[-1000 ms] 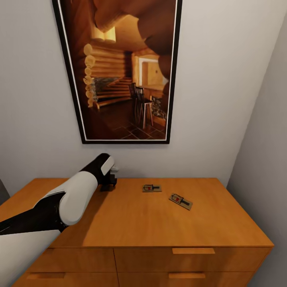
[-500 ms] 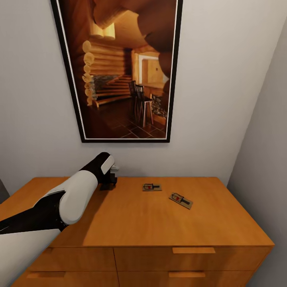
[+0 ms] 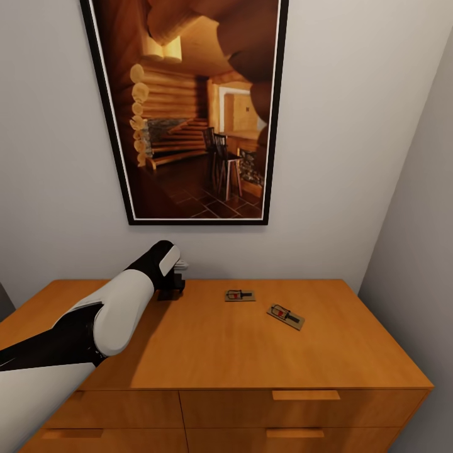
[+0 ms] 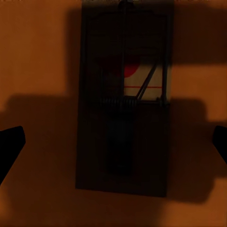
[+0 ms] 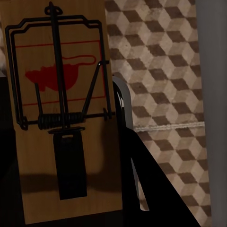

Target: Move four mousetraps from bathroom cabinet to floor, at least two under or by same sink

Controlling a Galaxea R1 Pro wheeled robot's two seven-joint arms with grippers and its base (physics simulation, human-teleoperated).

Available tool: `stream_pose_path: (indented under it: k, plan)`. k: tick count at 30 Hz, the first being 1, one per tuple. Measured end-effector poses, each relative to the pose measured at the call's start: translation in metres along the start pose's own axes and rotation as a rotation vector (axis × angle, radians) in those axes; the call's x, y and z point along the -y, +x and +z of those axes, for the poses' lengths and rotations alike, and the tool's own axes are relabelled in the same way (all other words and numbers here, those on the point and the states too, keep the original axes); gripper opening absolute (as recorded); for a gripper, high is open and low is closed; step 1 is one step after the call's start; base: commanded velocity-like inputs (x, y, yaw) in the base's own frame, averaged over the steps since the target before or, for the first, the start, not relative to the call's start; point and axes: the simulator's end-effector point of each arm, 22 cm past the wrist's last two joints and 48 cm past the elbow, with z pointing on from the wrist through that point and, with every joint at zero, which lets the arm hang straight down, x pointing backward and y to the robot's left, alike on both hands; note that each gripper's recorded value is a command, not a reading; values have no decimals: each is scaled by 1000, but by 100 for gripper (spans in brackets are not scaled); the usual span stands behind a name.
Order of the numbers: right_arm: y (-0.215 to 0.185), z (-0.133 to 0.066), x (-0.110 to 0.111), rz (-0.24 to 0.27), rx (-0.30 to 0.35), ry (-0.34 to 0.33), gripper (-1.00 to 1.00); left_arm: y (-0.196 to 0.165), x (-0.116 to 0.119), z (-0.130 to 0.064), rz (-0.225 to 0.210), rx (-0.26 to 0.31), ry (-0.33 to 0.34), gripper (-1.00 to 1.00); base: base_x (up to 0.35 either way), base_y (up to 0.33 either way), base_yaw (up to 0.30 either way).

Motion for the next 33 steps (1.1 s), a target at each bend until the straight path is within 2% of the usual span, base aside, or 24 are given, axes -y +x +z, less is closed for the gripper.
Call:
stream_pose_path:
  k: [11,19,26,33]
  plan:
    - [0,0,0,0,0,0,-100,0,2,1,-15,4,14,100,0,0,0]
    - [0,0,0,0,0,-1,-100,-1,4,1,4,11,25,100,0,0,0]
    - [0,0,0,0,0,0,-100,-1,12,1,-5,8,60,100,0,0,0]
    - [0,0,0,1,0,0,-100,0,13,1,-6,7,65,100,0,0,0]
